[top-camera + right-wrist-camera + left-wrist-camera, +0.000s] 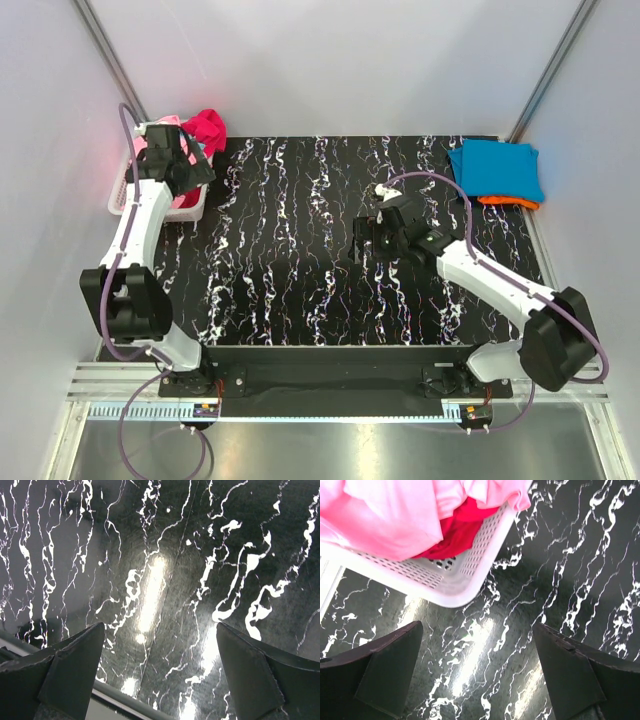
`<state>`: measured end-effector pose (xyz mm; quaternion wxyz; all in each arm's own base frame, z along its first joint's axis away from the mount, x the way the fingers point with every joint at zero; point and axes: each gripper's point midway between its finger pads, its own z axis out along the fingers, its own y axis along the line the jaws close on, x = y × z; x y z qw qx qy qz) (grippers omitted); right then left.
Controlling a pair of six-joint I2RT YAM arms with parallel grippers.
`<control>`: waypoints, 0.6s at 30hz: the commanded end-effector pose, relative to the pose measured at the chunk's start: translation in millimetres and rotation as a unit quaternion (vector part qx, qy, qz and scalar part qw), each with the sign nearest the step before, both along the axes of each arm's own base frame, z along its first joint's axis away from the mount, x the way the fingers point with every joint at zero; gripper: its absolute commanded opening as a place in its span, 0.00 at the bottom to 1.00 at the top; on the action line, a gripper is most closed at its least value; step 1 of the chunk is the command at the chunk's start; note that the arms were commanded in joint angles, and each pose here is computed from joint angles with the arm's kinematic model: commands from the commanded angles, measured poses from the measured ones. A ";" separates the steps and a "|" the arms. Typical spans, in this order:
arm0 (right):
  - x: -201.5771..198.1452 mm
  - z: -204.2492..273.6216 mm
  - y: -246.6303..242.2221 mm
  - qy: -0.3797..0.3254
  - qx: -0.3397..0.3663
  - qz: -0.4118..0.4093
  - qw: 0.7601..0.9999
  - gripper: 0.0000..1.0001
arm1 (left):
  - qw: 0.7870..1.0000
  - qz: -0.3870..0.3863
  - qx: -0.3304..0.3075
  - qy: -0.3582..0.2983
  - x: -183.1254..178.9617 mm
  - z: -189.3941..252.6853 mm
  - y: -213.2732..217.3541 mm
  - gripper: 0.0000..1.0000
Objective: Fold and stack the t-shirts
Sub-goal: Grab the tshirt from the pile
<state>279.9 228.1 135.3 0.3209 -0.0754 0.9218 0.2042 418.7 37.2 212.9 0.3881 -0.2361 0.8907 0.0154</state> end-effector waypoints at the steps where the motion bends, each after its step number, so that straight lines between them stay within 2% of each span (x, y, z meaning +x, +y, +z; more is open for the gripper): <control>1: 18.3 22.4 18.5 -0.041 0.025 0.010 0.999 1.00 | 0.997 0.029 0.003 -0.071 29.4 43.5 20.2 0.99; 6: 24.6 12.2 30.3 -0.030 0.033 0.020 0.999 1.00 | 0.994 0.079 -0.038 -0.072 60.9 32.2 57.6 0.99; 10: 34.1 7.6 38.4 -0.029 0.030 0.027 0.999 1.00 | 0.991 0.117 -0.010 -0.072 86.7 26.0 85.9 0.97; 11: 35.3 5.7 40.7 -0.027 0.029 0.032 0.999 1.00 | 0.991 0.121 -0.004 -0.056 94.0 9.1 91.2 0.97; 18: 51.5 -20.8 58.8 -0.001 0.018 0.049 0.999 1.00 | 0.990 0.142 0.018 -0.019 118.0 -36.4 113.6 0.94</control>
